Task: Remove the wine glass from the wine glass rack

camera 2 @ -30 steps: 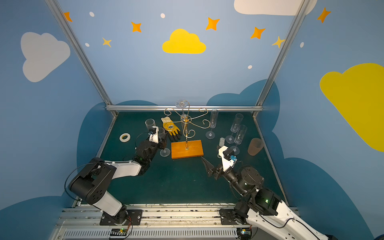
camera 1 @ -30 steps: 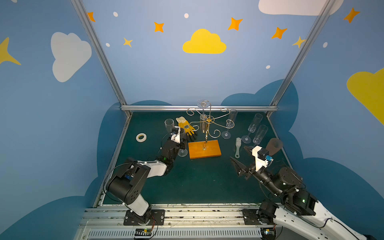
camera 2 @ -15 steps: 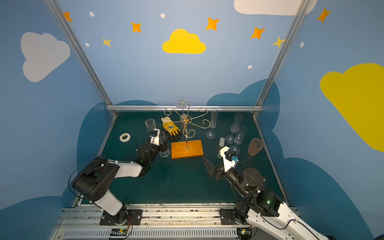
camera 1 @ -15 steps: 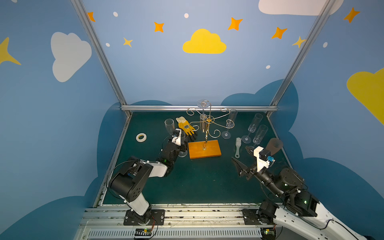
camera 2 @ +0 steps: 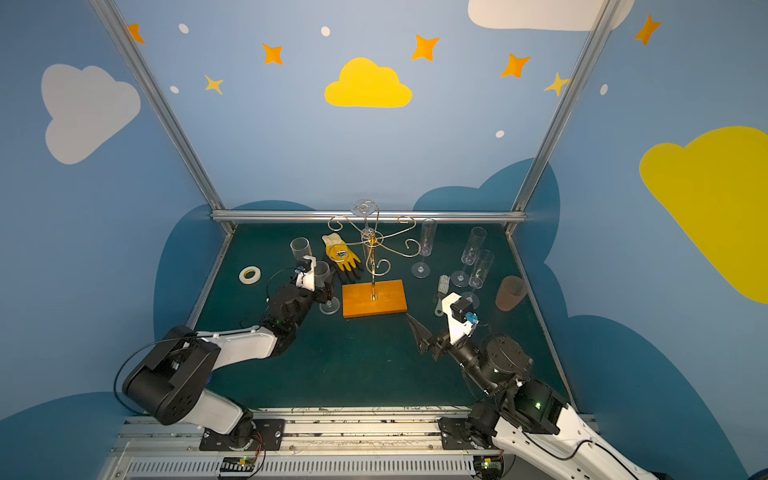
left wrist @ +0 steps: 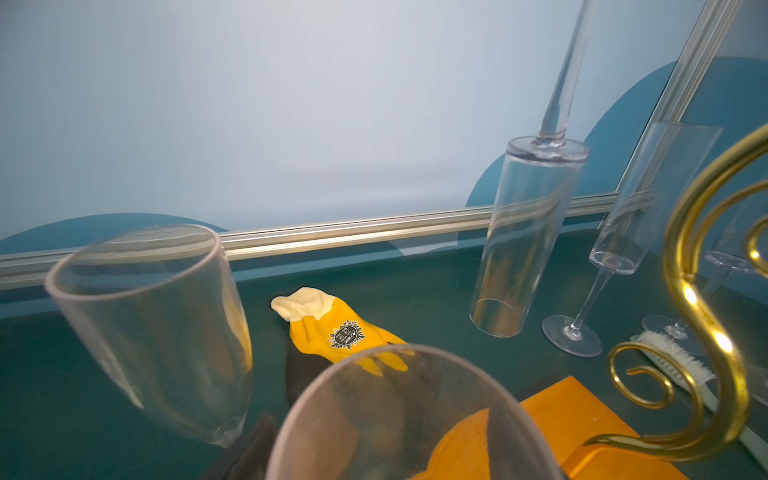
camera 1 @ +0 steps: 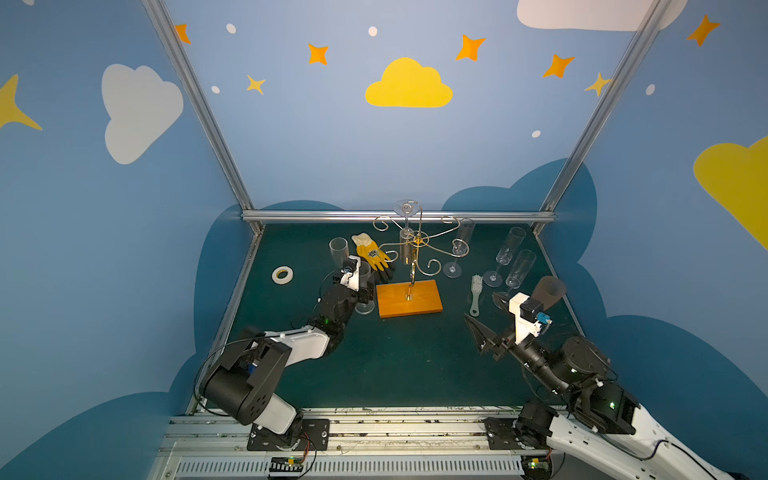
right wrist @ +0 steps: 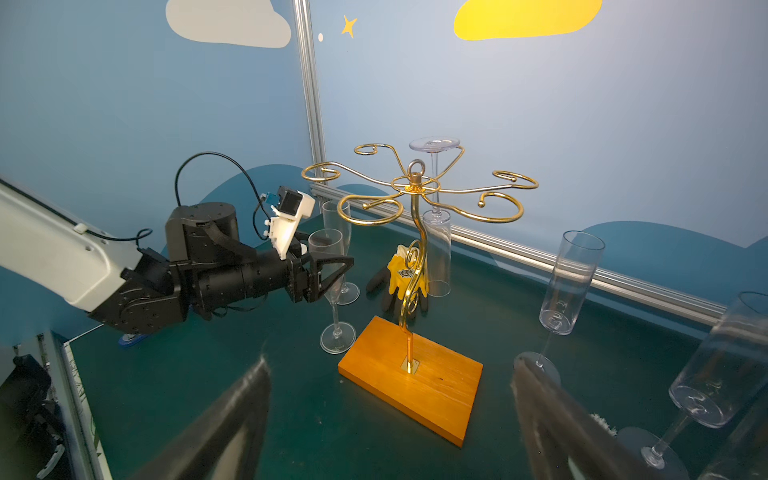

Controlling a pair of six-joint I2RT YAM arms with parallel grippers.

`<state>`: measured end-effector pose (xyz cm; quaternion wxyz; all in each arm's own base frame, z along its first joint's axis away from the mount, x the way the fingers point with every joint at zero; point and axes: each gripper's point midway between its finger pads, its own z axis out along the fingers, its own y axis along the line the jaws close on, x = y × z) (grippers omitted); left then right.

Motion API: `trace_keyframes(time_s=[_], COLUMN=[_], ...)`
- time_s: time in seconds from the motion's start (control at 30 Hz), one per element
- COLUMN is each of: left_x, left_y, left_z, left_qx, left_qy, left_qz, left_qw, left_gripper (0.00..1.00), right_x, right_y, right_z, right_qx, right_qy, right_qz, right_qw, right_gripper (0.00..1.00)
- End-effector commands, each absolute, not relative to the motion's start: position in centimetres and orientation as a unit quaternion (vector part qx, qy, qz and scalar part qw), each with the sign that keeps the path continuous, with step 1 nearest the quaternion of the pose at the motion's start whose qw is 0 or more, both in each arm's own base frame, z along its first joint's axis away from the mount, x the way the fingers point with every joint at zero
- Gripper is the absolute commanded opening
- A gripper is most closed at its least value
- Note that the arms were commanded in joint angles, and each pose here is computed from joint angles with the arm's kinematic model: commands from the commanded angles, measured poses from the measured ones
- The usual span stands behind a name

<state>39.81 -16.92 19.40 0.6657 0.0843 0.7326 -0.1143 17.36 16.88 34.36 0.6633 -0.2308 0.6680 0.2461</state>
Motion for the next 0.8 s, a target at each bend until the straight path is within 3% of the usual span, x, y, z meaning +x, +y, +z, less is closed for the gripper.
trace_keyframes(time_s=[0.0, 0.77], left_x=[39.1, 34.6], left_y=[-16.4, -11.8], left_z=[19.6, 26.8], left_qx=[0.087, 0.025], left_qy=[0.743, 0.730], left_qz=[-0.103, -0.120], left_qw=[0.656, 0.672], left_gripper=[0.79, 0.80], right_x=[17.5, 17.8], right_y=[16.4, 16.3], right_z=[35.4, 35.3], right_qx=[-0.215, -0.210], right_qy=[0.665, 0.675], right_qz=[0.246, 0.239], right_qw=[0.671, 0.666], right_gripper=[0.90, 0.90])
